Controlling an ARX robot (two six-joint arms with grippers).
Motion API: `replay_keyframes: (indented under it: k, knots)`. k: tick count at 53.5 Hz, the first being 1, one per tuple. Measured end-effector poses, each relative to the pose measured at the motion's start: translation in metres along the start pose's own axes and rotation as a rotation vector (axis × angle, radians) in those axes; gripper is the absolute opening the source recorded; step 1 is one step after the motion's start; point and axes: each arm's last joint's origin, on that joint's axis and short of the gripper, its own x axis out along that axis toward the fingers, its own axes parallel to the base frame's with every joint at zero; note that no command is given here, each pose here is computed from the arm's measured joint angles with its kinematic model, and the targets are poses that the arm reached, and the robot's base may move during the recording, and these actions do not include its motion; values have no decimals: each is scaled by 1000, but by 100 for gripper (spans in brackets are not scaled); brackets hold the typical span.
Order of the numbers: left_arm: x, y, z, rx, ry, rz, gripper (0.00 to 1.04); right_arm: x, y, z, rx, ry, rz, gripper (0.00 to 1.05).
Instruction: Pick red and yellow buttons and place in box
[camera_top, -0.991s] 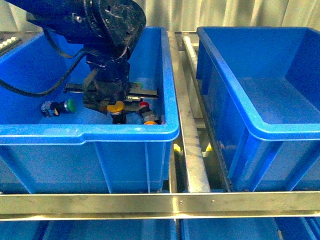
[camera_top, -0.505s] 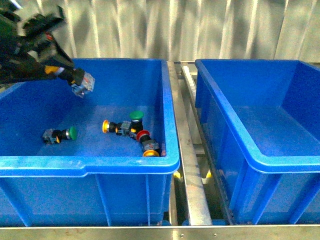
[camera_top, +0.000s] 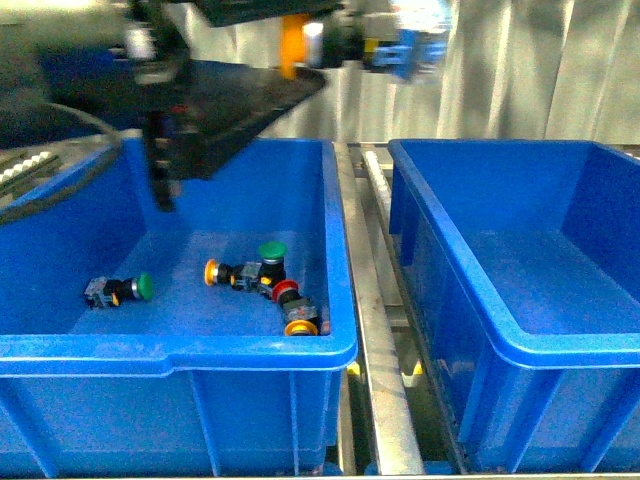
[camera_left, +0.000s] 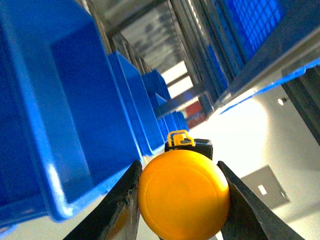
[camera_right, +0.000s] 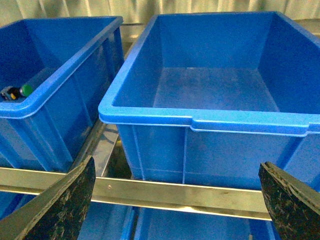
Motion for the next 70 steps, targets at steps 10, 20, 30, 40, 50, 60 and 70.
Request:
replay_keyframes:
  k: [10,20,30,40,50,60,70]
  knots:
    - [46,7,-29,-72,97,-2,34,0,0,0,0,0,0,98]
    - [68,4,-32,-55,116,-5,34,5,-1,5,-111,-78,-112,98]
    - [78,-5,-29,-26,115,-15,34,30,-21,42,-618,-348,-199,98]
    - [81,-6,-32,-18,120,8,34,65,-60,73,-412,-155,-376,98]
    - [85,-10,-32,3,127,15,34,96,-72,106,90,-146,-348,98]
    - [88,-19,-27,27,110,10,34,126,-82,128,588,-167,-228,98]
    - [89,-23,-27,40,98,9,34,151,-88,125,1147,-176,-172,98]
